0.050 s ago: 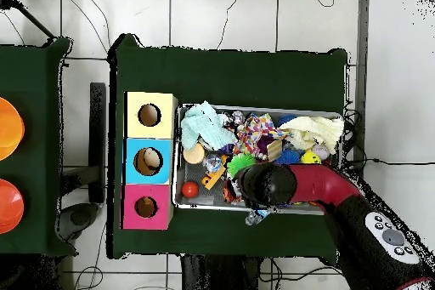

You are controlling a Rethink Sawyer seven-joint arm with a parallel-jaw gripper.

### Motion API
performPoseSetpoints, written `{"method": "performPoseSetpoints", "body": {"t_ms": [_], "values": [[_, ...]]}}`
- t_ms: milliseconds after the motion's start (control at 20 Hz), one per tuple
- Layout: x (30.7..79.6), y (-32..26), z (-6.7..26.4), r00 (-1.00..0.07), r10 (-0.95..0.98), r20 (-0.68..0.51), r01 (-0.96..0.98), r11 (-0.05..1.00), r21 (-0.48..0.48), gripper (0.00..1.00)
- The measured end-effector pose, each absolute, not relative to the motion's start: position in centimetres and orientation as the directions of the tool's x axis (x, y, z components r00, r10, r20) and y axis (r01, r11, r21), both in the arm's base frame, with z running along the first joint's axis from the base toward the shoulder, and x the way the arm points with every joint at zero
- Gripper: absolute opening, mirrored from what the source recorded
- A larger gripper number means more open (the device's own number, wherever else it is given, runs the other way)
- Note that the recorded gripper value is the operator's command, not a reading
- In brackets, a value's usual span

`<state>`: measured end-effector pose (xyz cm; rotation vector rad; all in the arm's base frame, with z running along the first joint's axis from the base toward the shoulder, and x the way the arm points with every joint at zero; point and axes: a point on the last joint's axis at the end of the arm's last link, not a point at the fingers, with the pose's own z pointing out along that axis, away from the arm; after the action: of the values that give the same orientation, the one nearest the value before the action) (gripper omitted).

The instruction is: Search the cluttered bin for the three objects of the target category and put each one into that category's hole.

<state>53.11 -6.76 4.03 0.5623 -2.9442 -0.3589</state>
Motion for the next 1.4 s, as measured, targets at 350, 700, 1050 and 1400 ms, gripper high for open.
{"method": "performPoseSetpoints", "body": {"t_ms": [350, 700, 1050, 1400], "values": [[52.17, -6.01, 4.10, -0.920, -0.387, 0.068, -0.359, 0.897, 0.257, 1.00], [51.98, -5.89, 4.08, -0.919, -0.389, 0.069, -0.360, 0.896, 0.260, 1.00], [51.98, -5.89, 4.08, -0.919, -0.389, 0.069, -0.360, 0.896, 0.260, 1.00], [51.98, -5.89, 4.08, -0.919, -0.389, 0.069, -0.360, 0.896, 0.260, 1.00]]}}
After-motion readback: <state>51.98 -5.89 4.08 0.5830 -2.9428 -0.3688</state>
